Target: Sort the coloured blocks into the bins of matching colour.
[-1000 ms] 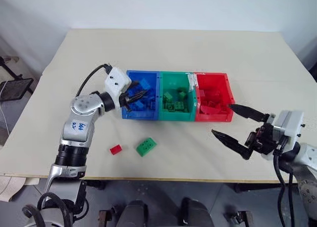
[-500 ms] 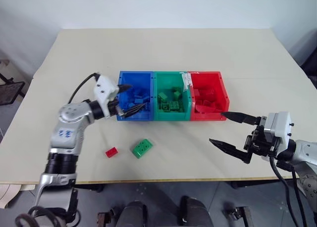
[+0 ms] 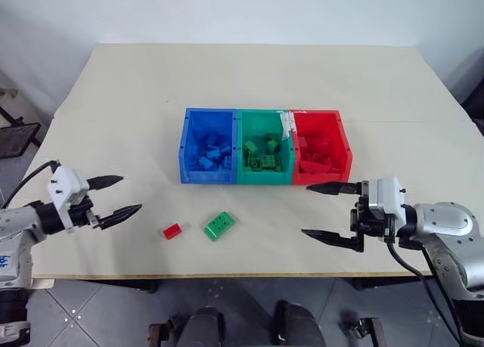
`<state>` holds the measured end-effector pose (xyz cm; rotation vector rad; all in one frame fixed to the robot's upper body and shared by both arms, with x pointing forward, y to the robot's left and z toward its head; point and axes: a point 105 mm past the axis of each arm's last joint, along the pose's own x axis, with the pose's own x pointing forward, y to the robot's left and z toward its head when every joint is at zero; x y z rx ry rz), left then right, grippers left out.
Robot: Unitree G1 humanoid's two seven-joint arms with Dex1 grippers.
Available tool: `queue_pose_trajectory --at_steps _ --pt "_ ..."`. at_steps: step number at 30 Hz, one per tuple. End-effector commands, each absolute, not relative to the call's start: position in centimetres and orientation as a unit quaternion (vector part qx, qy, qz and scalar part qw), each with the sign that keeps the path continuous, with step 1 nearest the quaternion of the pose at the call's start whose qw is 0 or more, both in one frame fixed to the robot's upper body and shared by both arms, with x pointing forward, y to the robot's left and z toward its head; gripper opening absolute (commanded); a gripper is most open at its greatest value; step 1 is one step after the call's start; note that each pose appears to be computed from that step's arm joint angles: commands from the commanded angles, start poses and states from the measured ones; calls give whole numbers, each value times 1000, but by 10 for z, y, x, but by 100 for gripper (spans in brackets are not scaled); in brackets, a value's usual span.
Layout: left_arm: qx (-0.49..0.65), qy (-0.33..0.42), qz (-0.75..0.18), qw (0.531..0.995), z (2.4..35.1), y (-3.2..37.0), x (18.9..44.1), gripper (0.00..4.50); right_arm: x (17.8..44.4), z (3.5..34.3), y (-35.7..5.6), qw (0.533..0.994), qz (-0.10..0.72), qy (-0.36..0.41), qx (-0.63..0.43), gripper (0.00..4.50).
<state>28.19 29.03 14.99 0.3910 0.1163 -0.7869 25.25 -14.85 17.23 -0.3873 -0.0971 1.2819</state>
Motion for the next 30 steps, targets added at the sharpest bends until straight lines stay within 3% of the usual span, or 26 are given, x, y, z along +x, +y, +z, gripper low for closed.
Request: queue_pose_trajectory --at_steps 1,3,7,13,20,24,27,30 --pt "191 28 -453 871 169 242 268 447 253 172 -154 782 592 -56 -189 450" --pt "226 76 -513 825 155 217 249 447 254 167 -160 785 586 -54 -193 450" --pt "209 145 -548 797 150 177 235 447 253 161 -172 790 579 -41 -198 450" --pt "196 192 -464 842 138 140 263 447 249 158 -172 793 575 -38 -200 450" --pt "207 241 -453 833 113 122 257 447 237 153 -170 796 573 -29 -195 450" --pt "233 241 -441 833 112 121 265 447 234 152 -171 800 567 -27 -196 450" --pt "231 248 -443 830 107 119 267 386 233 152 -170 803 563 -27 -196 450" --pt "230 251 -454 824 102 116 265 292 232 151 -170 804 560 -27 -197 450"
